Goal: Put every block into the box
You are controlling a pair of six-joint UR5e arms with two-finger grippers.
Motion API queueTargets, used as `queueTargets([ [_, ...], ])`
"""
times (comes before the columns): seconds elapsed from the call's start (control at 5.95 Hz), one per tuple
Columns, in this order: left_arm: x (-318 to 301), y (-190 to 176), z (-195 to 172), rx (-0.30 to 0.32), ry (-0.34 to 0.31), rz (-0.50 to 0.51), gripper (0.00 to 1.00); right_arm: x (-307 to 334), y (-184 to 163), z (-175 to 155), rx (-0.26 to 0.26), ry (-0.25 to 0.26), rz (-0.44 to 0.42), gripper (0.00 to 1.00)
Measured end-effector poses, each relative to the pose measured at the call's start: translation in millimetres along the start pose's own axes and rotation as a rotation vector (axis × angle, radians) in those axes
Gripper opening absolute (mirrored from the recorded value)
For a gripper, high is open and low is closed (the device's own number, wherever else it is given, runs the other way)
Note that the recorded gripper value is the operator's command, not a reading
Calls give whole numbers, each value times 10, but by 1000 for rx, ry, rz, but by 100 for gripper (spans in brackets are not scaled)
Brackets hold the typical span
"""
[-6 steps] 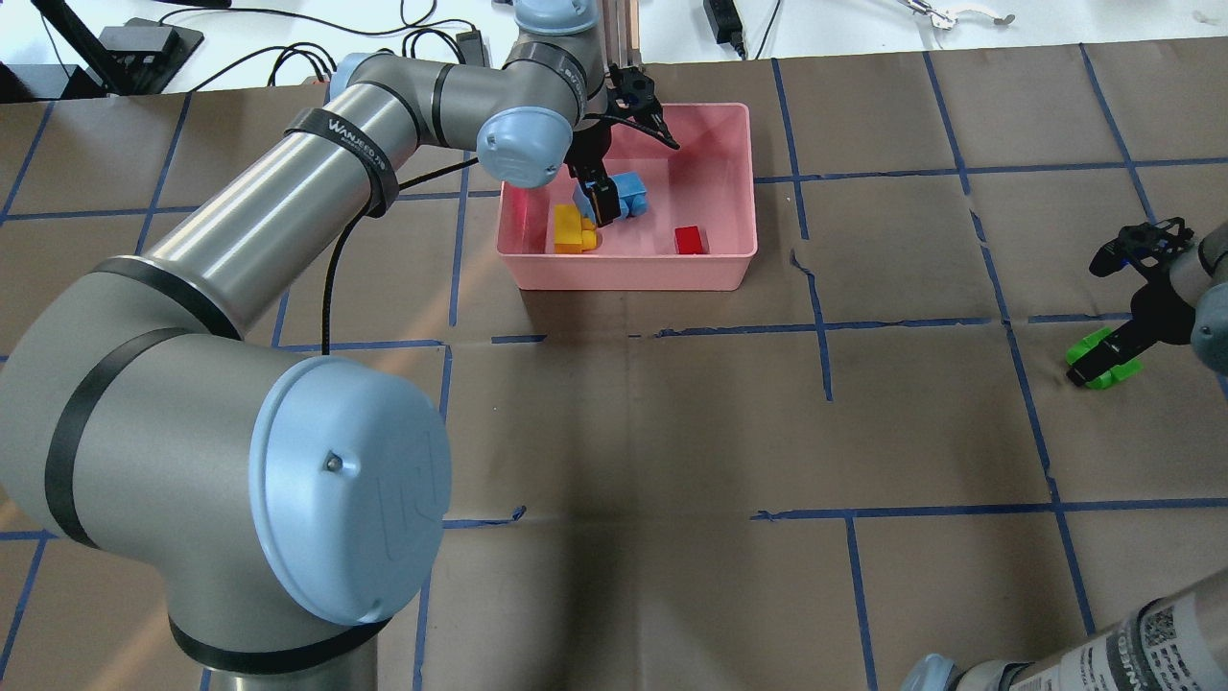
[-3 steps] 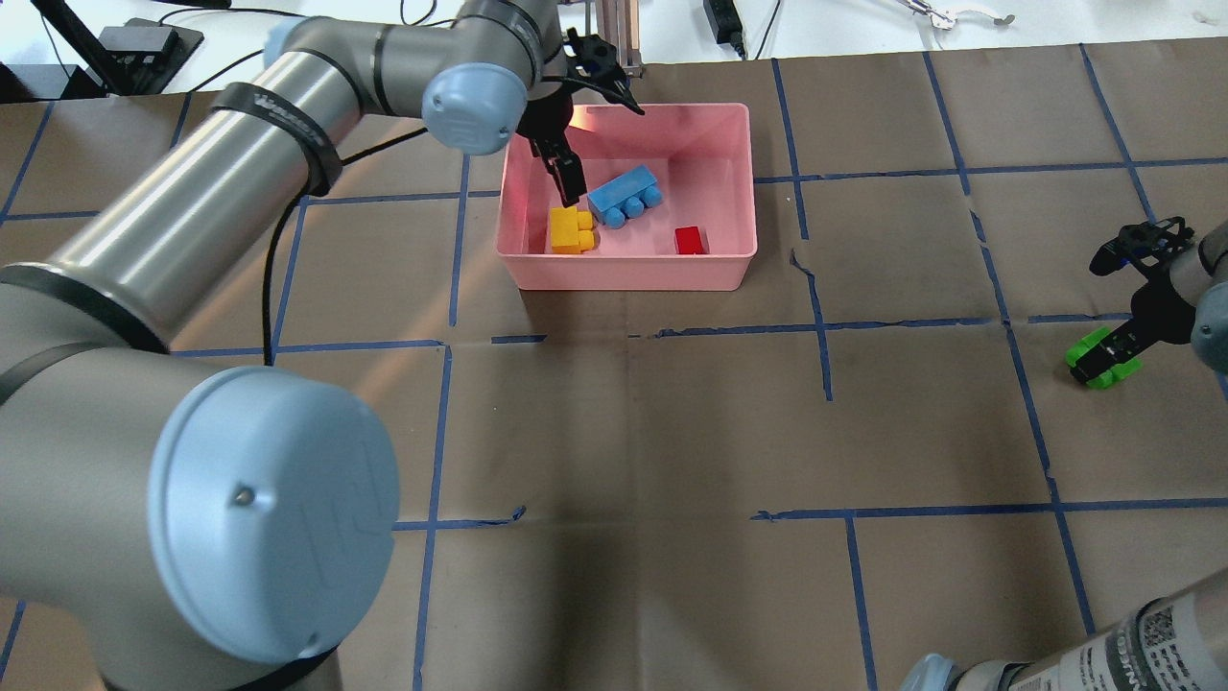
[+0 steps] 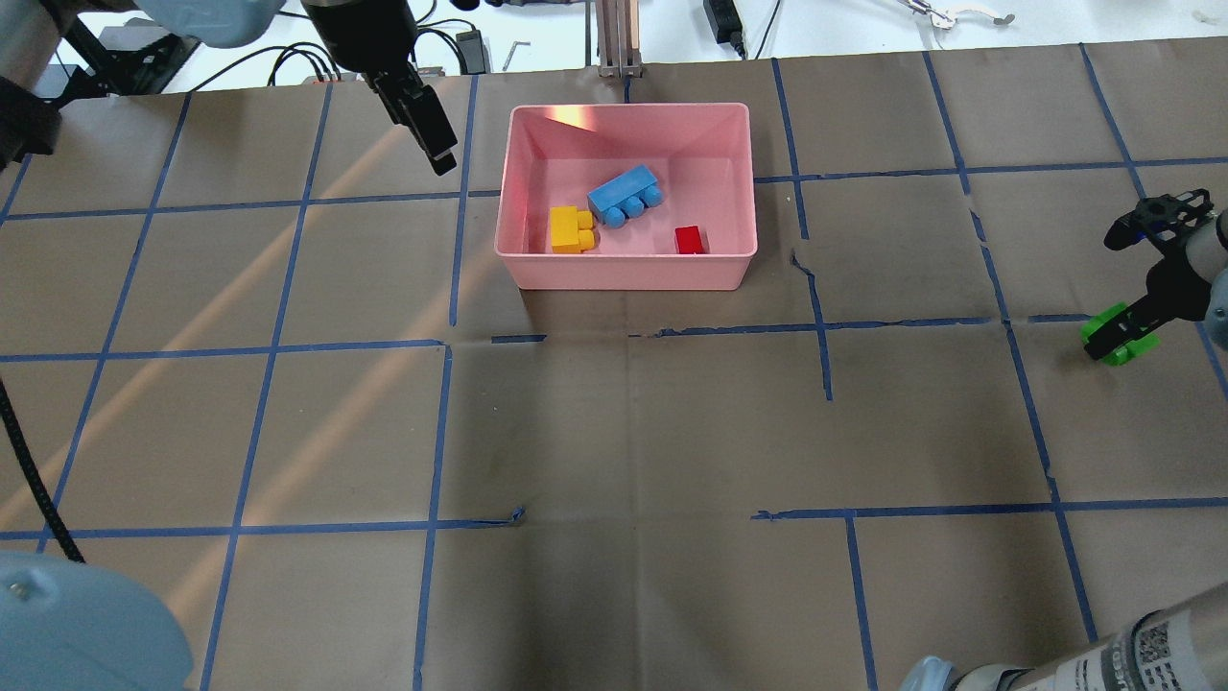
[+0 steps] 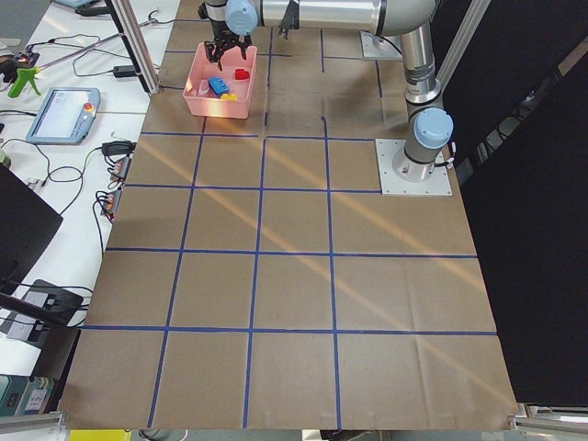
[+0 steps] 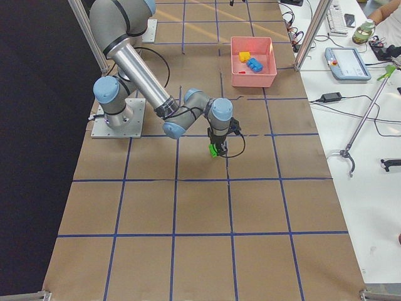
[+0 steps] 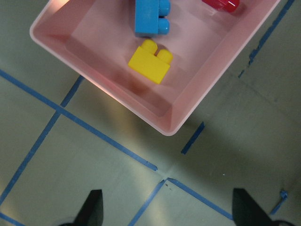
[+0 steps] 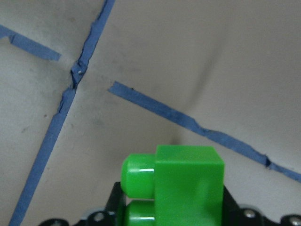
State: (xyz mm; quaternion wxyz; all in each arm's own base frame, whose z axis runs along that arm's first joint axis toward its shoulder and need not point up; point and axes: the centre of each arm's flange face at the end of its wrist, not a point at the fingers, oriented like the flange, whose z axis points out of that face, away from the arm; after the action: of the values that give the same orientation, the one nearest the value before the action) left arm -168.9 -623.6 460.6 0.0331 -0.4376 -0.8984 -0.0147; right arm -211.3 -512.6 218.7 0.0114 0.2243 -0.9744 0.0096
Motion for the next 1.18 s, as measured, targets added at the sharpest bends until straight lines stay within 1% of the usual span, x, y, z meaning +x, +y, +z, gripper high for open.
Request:
queueTargets([
  [0.17,97,275,-143,-4,3,-109,96,-14,-137,-311,23,46,13,50],
  [0.34,191,544,-259,6,-5,-281,96,-86,-320,-640,43,74,42,50],
  [0.5,321,750,-335,21,-15,-484,96,-201,-581,-969,53,76,71,51],
  [0.67,469,884,-328,16,-24,-655,96,-375,-912,-1286,58,66,101,51],
  [0.84,656,983,-293,0,-42,-769,99,-637,-1277,-1532,59,51,124,52],
  [1.01,876,1078,-272,-12,-55,-830,99,-956,-1668,-1673,68,44,137,53],
  [1.18,1014,1153,-294,-18,-59,-855,99,-1331,-2067,-1753,85,43,144,53],
])
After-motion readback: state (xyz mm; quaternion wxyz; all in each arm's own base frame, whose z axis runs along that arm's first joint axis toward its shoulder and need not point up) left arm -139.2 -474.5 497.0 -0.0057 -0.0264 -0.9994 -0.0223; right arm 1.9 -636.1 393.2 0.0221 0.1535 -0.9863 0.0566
